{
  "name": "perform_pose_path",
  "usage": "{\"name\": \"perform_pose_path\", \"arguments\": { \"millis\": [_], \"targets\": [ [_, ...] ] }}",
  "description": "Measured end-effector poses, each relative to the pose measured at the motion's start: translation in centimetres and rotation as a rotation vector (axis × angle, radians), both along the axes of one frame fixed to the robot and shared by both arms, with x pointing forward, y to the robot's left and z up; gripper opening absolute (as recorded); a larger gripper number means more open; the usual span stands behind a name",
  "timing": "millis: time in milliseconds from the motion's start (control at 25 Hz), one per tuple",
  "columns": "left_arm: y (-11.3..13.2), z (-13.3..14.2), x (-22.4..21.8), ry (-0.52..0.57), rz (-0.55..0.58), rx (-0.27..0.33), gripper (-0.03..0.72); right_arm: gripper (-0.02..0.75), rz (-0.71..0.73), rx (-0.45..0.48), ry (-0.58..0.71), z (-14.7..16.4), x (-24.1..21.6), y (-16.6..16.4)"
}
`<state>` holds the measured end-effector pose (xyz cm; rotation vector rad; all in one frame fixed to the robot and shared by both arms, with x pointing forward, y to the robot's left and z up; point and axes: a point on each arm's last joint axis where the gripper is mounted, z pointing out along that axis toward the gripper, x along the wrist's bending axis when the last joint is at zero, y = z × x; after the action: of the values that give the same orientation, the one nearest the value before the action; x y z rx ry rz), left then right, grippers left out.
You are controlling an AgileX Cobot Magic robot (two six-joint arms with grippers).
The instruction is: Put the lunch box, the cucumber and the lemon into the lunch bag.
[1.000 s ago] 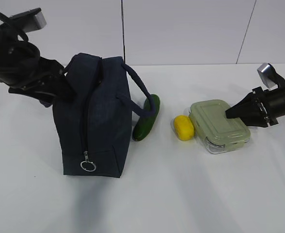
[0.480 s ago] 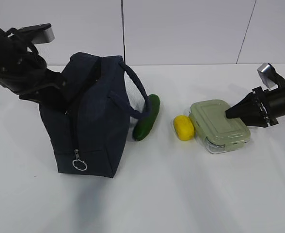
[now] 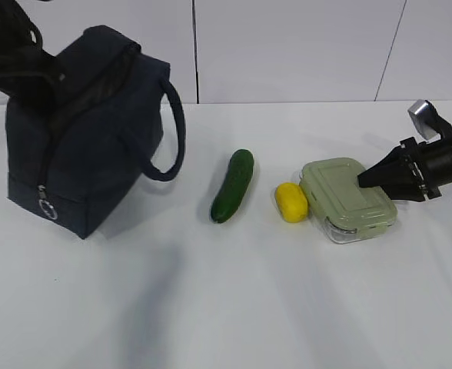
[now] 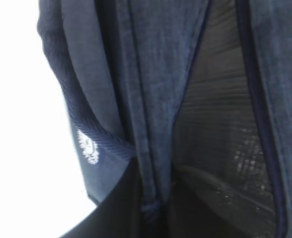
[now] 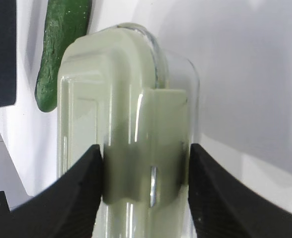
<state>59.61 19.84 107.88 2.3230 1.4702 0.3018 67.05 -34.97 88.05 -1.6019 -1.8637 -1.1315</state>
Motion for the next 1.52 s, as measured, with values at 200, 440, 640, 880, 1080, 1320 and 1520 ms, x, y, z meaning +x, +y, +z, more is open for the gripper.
{"name": "perform_pose_path", "arguments": {
  "millis": [200, 440, 640, 880, 1080, 1320, 1520],
  "targets": [
    [0.6, 0.3, 0.0, 0.008, 0.022, 0.071, 0.024, 0.400, 0.000, 0.000, 0.000, 0.0, 0.0, 0.0],
    [-0.3, 0.2, -0.2, 0.012, -0.001, 0.075, 0.024, 0.399, -0.001, 0.000, 0.002, 0.0, 0.0, 0.0],
    [-0.4, 0.0, -0.1, 0.018, -0.003, 0.077, 0.024, 0.385, -0.027, 0.012, 0.022, 0.0, 0.1, 0.0],
    [-0.4, 0.0, -0.1, 0.017, -0.004, 0.080, 0.024, 0.378, -0.075, 0.025, 0.030, 0.1, 0.4, 0.0],
    [-0.4, 0.0, -0.1, 0.017, -0.004, 0.082, 0.024, 0.378, -0.113, 0.039, 0.033, 0.2, 0.7, 0.0],
    [-0.4, 0.0, -0.1, 0.017, -0.004, 0.082, 0.024, 0.377, -0.170, 0.040, 0.009, 0.9, 1.1, -0.2],
    [-0.4, 0.0, -0.1, 0.019, -0.004, 0.082, 0.024, 0.377, -0.208, 0.067, -0.036, 3.0, 1.4, -0.1]
  ]
}}
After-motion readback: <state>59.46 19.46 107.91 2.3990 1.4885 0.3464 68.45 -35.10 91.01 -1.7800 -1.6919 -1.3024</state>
